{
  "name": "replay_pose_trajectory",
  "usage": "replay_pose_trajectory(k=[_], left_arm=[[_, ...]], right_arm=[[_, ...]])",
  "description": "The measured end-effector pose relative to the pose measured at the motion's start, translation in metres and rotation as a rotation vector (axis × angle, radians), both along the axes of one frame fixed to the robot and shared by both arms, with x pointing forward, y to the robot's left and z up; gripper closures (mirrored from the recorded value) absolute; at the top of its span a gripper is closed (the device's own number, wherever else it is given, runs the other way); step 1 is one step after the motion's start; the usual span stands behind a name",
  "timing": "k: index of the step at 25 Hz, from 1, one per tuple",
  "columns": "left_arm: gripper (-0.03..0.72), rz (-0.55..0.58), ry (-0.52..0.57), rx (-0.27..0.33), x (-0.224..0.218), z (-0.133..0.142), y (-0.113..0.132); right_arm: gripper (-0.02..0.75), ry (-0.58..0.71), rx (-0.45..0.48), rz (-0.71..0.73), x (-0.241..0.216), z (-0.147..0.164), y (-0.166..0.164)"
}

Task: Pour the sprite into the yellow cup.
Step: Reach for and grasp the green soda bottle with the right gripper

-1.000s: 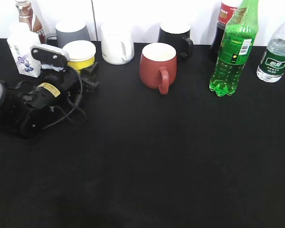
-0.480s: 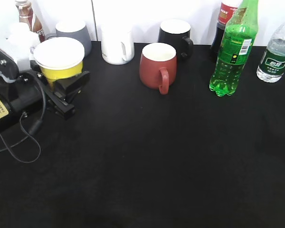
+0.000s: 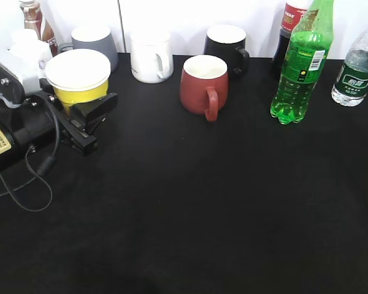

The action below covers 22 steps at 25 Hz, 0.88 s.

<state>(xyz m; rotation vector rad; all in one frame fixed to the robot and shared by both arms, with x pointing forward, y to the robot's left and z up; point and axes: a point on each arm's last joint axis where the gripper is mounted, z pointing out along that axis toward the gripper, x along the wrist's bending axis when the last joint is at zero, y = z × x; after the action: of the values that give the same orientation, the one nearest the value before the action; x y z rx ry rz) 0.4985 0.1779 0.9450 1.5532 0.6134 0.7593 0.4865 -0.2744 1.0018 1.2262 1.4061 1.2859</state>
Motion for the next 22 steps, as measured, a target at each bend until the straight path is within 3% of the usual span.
replay_pose_trajectory(k=[2, 4, 9, 22], left_arm=[[0.272, 0.000, 0.000, 0.000, 0.000, 0.000, 0.000], [0.272, 0.000, 0.000, 0.000, 0.000, 0.000, 0.000], [0.272, -0.001, 0.000, 0.000, 0.000, 0.000, 0.000], [0.272, -0.005, -0.007, -0.004, 0.000, 0.001, 0.000]], right_arm=[[0.152, 0.046, -0.031, 0.080, 0.005, -0.014, 0.028], [0.152, 0.059, -0.013, 0.062, 0.009, -0.028, 0.045], [0.081, -0.019, 0.000, 0.028, 0.026, -0.053, 0.048], [0.078, -0.010, 0.009, -0.004, 0.105, -0.094, 0.069]])
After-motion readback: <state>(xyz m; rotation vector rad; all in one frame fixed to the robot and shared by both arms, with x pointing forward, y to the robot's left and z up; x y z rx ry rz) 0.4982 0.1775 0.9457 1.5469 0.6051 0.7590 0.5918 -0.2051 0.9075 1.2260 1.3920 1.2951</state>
